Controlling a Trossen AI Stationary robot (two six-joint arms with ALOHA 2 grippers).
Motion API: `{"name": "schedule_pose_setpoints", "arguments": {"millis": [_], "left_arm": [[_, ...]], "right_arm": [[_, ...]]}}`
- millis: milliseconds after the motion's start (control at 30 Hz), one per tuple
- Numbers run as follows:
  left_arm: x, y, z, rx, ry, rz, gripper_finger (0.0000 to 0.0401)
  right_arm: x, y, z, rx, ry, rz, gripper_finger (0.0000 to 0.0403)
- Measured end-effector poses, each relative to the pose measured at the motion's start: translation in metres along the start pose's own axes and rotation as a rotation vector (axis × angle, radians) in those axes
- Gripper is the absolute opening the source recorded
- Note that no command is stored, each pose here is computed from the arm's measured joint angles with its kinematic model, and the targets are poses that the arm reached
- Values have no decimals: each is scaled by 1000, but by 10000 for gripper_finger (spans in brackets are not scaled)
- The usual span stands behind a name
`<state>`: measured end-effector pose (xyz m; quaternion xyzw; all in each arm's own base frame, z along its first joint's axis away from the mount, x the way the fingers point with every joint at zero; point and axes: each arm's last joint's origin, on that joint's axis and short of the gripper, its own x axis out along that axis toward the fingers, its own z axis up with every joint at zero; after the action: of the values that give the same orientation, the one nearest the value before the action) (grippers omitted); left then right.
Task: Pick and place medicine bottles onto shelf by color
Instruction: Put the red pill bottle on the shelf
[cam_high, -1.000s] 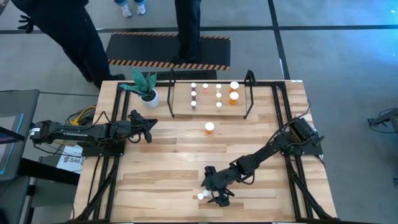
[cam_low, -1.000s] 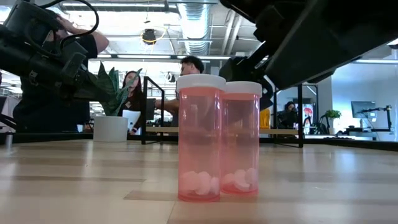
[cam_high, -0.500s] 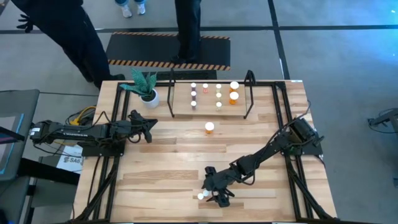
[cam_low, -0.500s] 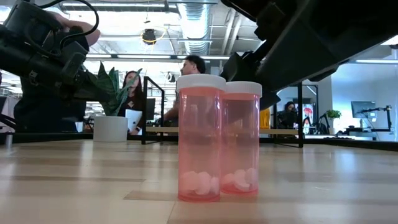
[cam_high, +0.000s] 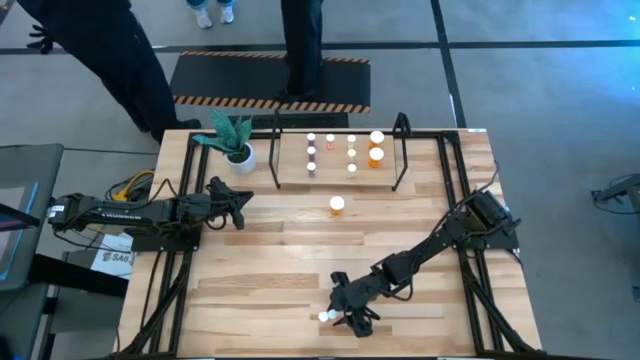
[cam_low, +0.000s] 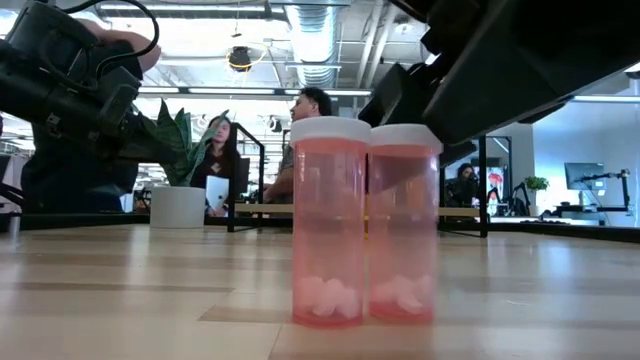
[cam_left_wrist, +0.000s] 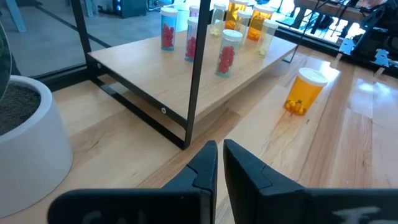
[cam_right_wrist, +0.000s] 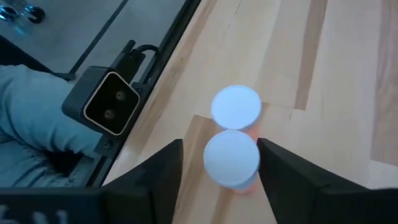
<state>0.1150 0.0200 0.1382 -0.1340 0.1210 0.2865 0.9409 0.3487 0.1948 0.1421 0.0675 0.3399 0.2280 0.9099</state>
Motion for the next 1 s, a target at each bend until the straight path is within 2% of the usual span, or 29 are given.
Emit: {"name": "schedule_pose_setpoints", "arguments": {"millis": [433,567,767,1000], "left_arm": [[0,0,0,0,0,0,13],[0,0,0,0,0,0,13],[0,0,0,0,0,0,13],[0,0,0,0,0,0,13]], "right_arm": [[0,1,2,-2,-17,6,119],[0,1,1,11,-12,13,116],[-3,1,1,17,12,19,135],[-9,-5,4,23,41,-15,120]]}}
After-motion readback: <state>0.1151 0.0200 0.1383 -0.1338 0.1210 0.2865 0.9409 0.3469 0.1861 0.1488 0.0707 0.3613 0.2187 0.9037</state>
